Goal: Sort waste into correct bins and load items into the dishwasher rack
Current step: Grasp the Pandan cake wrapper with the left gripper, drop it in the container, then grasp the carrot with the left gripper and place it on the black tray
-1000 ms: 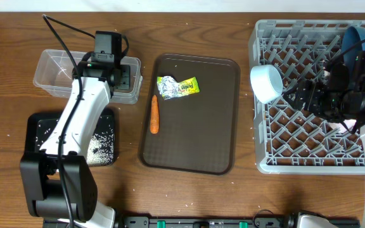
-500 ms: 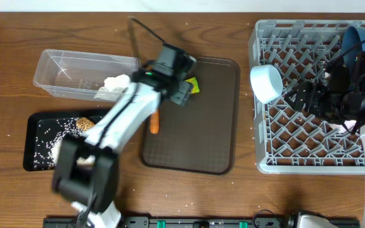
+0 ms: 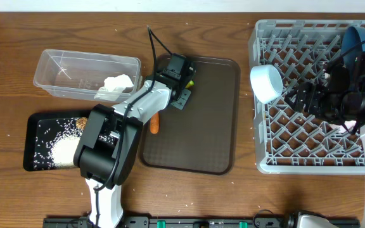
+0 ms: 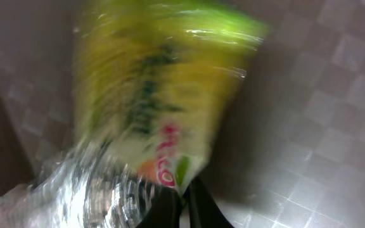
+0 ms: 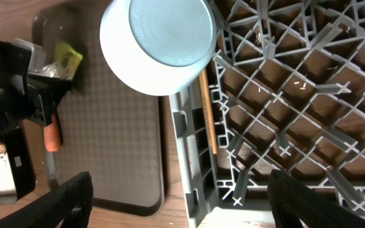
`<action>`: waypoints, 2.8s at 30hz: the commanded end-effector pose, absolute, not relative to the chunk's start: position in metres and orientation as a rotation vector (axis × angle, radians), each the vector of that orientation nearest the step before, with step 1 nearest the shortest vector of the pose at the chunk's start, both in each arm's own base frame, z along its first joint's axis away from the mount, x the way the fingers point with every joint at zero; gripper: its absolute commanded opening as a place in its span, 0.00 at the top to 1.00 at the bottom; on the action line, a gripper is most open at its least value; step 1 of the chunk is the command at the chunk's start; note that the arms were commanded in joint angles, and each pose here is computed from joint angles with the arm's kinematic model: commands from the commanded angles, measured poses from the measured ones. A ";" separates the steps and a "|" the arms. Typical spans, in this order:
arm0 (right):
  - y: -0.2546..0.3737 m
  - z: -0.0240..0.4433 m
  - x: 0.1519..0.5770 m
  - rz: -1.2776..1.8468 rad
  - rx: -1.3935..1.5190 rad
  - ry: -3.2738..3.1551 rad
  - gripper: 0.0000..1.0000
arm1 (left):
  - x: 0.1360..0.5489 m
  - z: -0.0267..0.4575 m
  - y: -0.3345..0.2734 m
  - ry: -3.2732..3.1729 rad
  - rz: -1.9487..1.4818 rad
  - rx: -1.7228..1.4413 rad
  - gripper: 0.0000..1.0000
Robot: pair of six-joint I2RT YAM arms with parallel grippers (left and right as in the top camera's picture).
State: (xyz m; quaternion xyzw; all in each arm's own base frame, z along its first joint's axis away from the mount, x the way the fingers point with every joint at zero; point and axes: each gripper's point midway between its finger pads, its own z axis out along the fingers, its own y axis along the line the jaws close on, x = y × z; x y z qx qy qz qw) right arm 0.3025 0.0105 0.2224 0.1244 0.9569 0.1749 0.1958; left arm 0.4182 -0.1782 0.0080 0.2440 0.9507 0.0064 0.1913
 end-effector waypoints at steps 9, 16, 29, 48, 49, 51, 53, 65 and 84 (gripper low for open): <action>0.013 0.229 0.304 0.478 0.301 2.661 0.17 | 0.407 0.116 -0.201 2.516 -0.235 0.625 0.94; 0.013 0.229 0.304 0.478 0.301 2.661 0.17 | 0.405 0.181 -0.140 2.429 0.002 0.494 0.94; 0.013 0.229 0.303 0.478 0.303 2.665 0.17 | 0.420 0.134 -0.017 2.618 0.230 0.335 0.89; 0.013 0.229 0.303 0.479 0.304 2.666 0.17 | 0.309 0.148 -0.138 2.755 -0.217 0.529 0.43; 0.013 0.229 0.302 0.479 0.305 2.668 0.17 | 0.309 0.135 -0.135 2.784 -0.151 0.489 0.42; 0.013 0.228 0.302 0.479 0.306 2.671 0.17 | 0.309 0.111 -0.128 2.827 -0.057 0.373 0.42; 0.013 0.228 0.302 0.479 0.306 2.671 0.17 | 0.309 0.087 -0.128 2.860 -0.052 0.286 0.42; 0.013 0.228 0.302 0.479 0.306 2.671 0.17 | 0.331 0.020 -0.102 2.883 0.208 0.164 0.42; 0.013 0.228 0.302 0.479 0.306 2.671 0.16 | 0.327 0.039 -0.127 2.925 -0.047 0.167 0.90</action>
